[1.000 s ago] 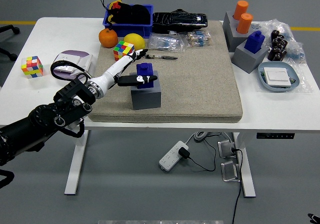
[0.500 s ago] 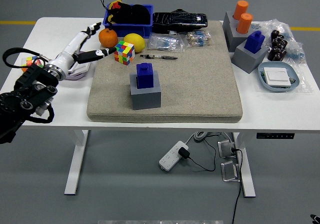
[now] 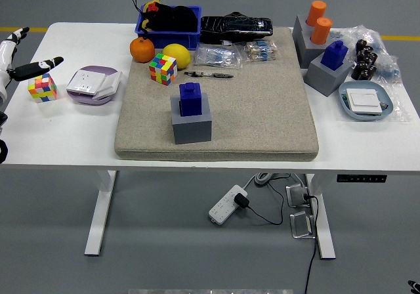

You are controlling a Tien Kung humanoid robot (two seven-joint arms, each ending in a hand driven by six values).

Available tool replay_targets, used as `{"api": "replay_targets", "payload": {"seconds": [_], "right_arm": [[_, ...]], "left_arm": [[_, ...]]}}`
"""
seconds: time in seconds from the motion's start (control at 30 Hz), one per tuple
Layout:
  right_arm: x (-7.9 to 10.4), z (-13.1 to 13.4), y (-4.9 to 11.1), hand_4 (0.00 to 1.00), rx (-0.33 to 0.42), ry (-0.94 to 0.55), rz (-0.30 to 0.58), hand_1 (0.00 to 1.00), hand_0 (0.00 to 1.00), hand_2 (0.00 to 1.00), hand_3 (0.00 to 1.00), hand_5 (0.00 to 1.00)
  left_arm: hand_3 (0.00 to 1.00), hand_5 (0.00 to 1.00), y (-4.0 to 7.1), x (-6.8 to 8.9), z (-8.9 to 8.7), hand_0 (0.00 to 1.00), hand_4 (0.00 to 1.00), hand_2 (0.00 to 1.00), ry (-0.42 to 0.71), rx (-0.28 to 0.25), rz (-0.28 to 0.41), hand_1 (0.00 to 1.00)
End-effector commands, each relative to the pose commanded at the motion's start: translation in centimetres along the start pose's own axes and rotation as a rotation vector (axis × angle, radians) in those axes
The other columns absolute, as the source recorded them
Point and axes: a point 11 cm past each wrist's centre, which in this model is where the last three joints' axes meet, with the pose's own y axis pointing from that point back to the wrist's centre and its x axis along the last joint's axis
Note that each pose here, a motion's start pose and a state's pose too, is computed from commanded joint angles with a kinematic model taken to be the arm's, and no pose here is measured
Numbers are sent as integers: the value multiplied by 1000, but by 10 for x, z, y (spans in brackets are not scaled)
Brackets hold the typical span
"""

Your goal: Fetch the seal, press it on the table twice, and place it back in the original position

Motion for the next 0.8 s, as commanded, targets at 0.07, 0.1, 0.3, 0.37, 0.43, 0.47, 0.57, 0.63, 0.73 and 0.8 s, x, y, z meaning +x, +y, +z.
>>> {"api": "replay_targets", "payload": {"seconds": [0.07, 0.1, 0.3, 0.37, 0.43, 0.47, 0.57, 0.63, 0.73, 0.8], "right_arm": [[0, 0, 0, 719, 1, 1, 0, 706, 806, 674, 682, 498], [-1, 0, 0, 719, 0, 2, -1, 706, 806, 674, 682, 498], [-2, 3, 0, 720, -6, 5, -3, 706, 806, 674, 683, 498], [-2, 3, 0, 720, -6, 6, -3, 706, 806, 674, 683, 498], [-2, 3, 0, 720, -7, 6, -3, 706, 806, 674, 683, 498], [-2, 3, 0, 720, -8, 6, -3, 706, 806, 674, 683, 497], [-1, 5, 0, 720, -11, 7, -2, 706, 806, 674, 683, 497], [-1, 5, 0, 720, -12, 6, -1, 706, 806, 674, 683, 497], [0, 6, 0, 721, -14, 5, 0, 706, 806, 674, 683, 499], [0, 7, 0, 721, -15, 5, 1, 706, 806, 674, 683, 499]], "left_arm": [[888, 309, 1, -1, -2, 881, 934, 842, -8, 0, 1, 857], [888, 309, 2, -2, -3, 881, 934, 842, -11, -1, 1, 857], [884, 307, 5, -11, -7, 875, 923, 817, -14, 10, -20, 844], [884, 307, 5, -12, -8, 875, 923, 817, -13, 13, -22, 844], [884, 307, 6, -13, -9, 875, 923, 817, -14, 15, -26, 844], [877, 265, 6, -14, -9, 869, 891, 812, -16, 15, -28, 837], [877, 265, 6, -16, -9, 869, 891, 812, -13, 16, -32, 837], [877, 265, 7, -18, -9, 869, 891, 812, -15, 14, -35, 837], [877, 265, 7, -20, -10, 864, 885, 809, -13, 15, -37, 834], [877, 265, 8, -21, -9, 864, 885, 809, -14, 13, -39, 834]]}}
